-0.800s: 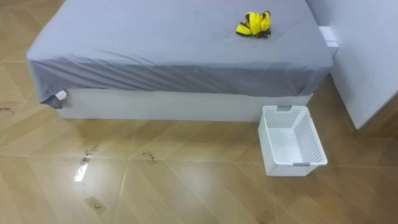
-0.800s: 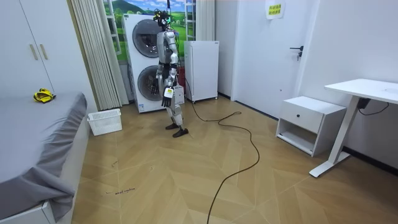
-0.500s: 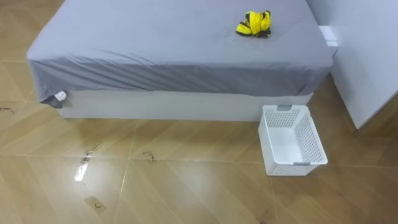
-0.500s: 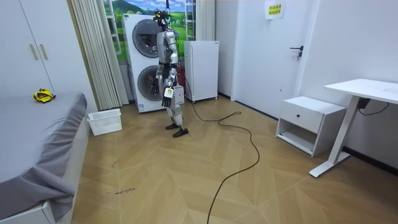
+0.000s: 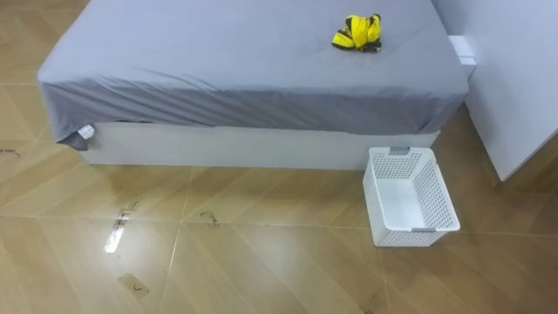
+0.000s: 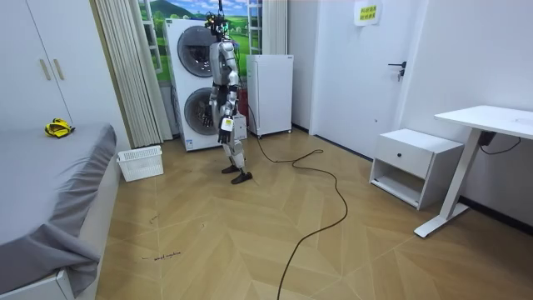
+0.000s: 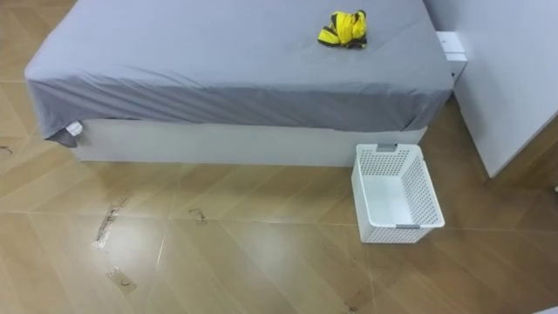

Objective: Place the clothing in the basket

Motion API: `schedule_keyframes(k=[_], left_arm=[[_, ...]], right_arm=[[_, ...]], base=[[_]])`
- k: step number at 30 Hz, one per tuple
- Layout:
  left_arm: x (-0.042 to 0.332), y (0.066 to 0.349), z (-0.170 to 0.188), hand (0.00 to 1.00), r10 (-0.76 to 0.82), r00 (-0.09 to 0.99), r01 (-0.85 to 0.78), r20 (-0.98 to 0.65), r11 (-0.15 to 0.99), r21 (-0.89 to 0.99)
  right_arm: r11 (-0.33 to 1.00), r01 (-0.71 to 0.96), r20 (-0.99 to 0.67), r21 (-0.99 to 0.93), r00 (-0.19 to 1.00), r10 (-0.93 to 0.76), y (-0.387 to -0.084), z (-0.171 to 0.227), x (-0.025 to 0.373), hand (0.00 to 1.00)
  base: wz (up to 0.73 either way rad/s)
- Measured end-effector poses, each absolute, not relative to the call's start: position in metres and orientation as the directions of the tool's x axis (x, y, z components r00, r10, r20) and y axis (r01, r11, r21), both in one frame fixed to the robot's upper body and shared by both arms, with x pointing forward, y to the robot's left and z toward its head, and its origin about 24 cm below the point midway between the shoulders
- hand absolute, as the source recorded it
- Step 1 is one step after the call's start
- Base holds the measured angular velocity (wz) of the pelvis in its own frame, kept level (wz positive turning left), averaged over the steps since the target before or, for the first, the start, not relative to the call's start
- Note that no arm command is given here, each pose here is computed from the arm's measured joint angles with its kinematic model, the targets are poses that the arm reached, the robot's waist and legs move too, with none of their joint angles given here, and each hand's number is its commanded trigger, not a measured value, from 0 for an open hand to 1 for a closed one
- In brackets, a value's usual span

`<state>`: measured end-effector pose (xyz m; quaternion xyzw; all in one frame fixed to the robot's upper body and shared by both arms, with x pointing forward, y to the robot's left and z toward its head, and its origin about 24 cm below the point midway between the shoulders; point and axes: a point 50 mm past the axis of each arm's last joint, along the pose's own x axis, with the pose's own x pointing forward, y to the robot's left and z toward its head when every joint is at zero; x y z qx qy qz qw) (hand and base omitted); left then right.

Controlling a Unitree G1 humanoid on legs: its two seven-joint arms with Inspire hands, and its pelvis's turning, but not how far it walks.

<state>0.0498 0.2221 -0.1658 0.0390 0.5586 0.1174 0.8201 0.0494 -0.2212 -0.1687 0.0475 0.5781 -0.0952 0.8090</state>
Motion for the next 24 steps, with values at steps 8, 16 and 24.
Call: schedule_keyframes(k=[8,16,24], left_arm=[[0.049,0.226,-0.164,0.0,0.246,0.356,-0.25,-0.902,0.955,0.162],[0.059,0.225,-0.16,0.0,0.255,0.426,-0.406,-0.868,0.911,0.069],[0.061,0.229,-0.156,0.0,0.251,0.468,-0.44,-0.847,0.898,0.023]], right_arm=[[0.98,0.201,-0.943,-0.002,0.325,-0.069,-0.218,-0.169,0.052,0.0],[0.976,0.216,-0.945,-0.003,0.319,-0.074,-0.221,-0.169,0.05,0.0],[0.973,0.228,-0.946,-0.016,0.313,-0.089,-0.225,-0.168,0.05,0.0]], base=[[-0.01],[0.0],[-0.2]])
